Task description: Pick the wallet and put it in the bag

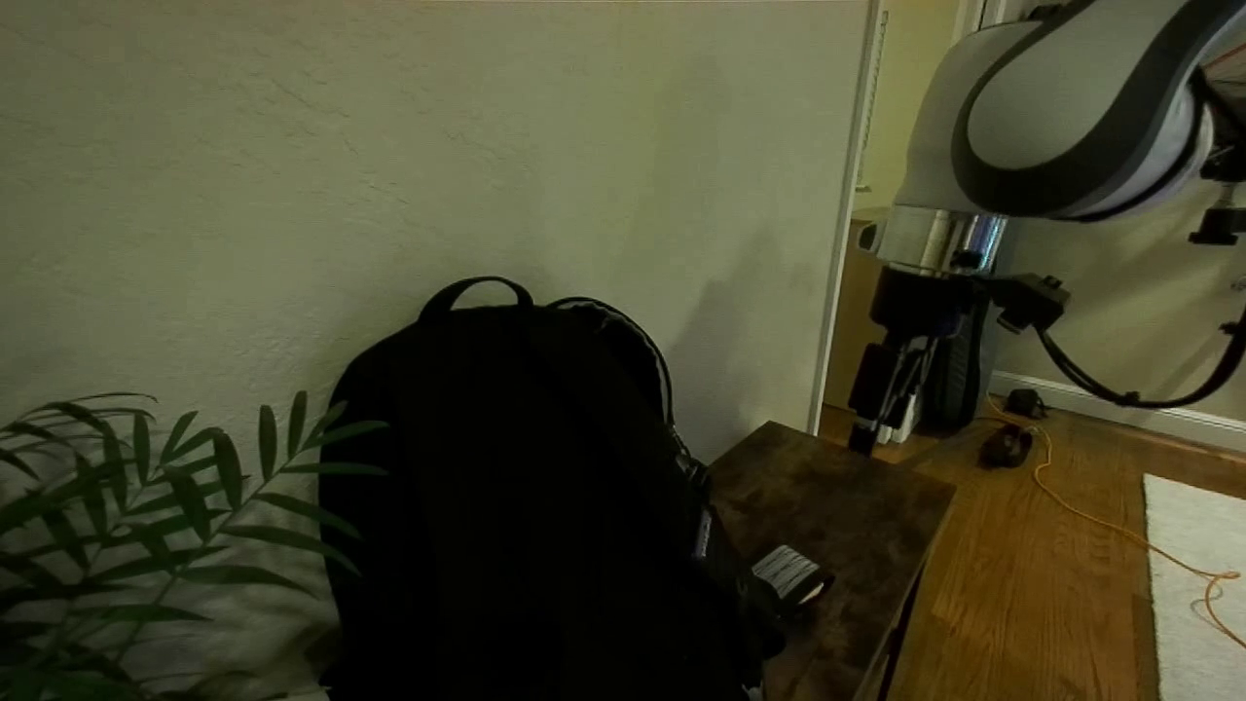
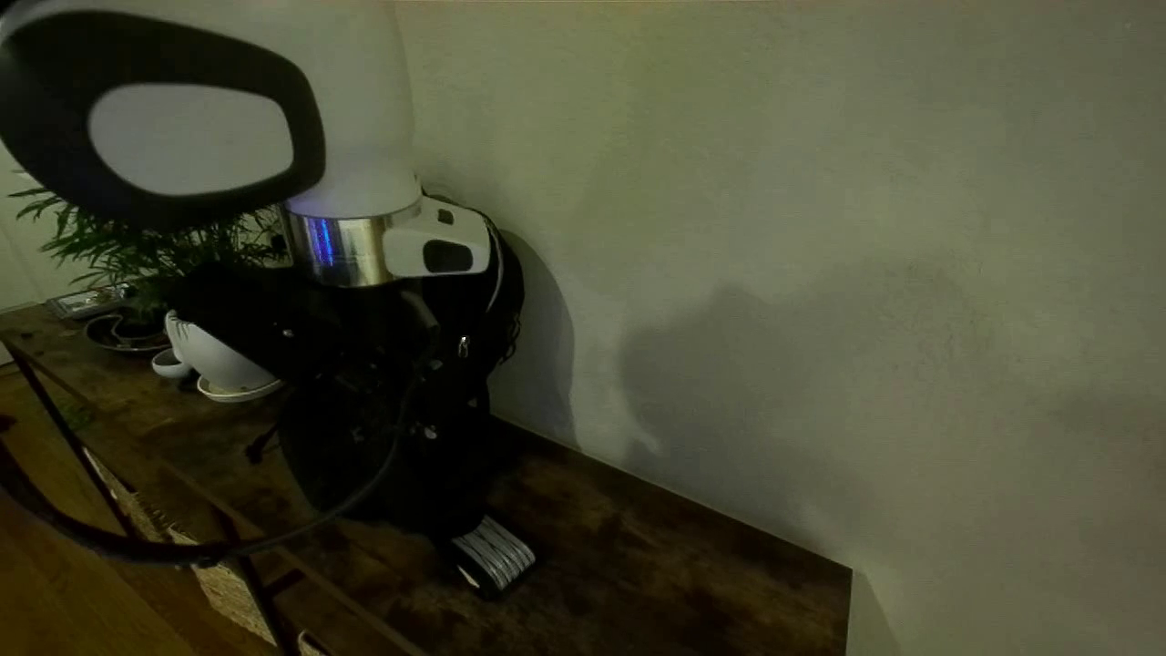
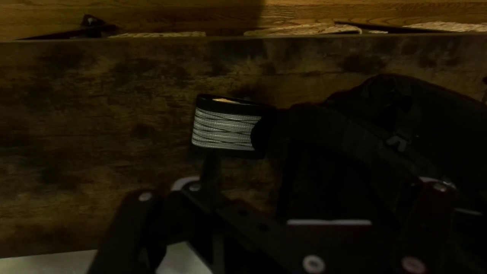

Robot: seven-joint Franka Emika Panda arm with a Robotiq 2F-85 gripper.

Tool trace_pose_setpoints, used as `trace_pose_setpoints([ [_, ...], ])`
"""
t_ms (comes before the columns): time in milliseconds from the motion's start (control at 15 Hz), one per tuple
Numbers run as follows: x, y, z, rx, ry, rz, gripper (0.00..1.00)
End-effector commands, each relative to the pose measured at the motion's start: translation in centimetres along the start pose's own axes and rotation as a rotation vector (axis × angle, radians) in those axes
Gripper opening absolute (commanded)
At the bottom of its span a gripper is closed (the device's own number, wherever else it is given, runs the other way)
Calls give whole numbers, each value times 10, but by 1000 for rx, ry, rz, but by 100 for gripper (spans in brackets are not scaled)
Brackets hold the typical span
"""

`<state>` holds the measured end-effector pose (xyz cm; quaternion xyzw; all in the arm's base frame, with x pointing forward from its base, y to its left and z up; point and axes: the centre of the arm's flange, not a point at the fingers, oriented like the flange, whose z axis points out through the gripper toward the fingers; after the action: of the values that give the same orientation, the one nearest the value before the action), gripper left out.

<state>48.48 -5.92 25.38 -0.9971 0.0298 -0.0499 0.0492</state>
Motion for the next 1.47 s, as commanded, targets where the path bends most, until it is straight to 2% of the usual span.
trace_pose_setpoints([
  [0, 22, 2, 35, -37, 22, -62, 100],
  [267, 37, -3, 68, -66, 10, -164, 100],
  [667, 49, -9, 98, -96, -61, -432, 100],
  [733, 49, -11, 97, -115, -61, -451, 100],
  [800, 45, -15, 99, -100, -62, -390, 100],
  [1200, 49, -16, 100, -112, -62, -427, 100],
  [1400, 49, -14, 112, -131, -61, -572, 100],
])
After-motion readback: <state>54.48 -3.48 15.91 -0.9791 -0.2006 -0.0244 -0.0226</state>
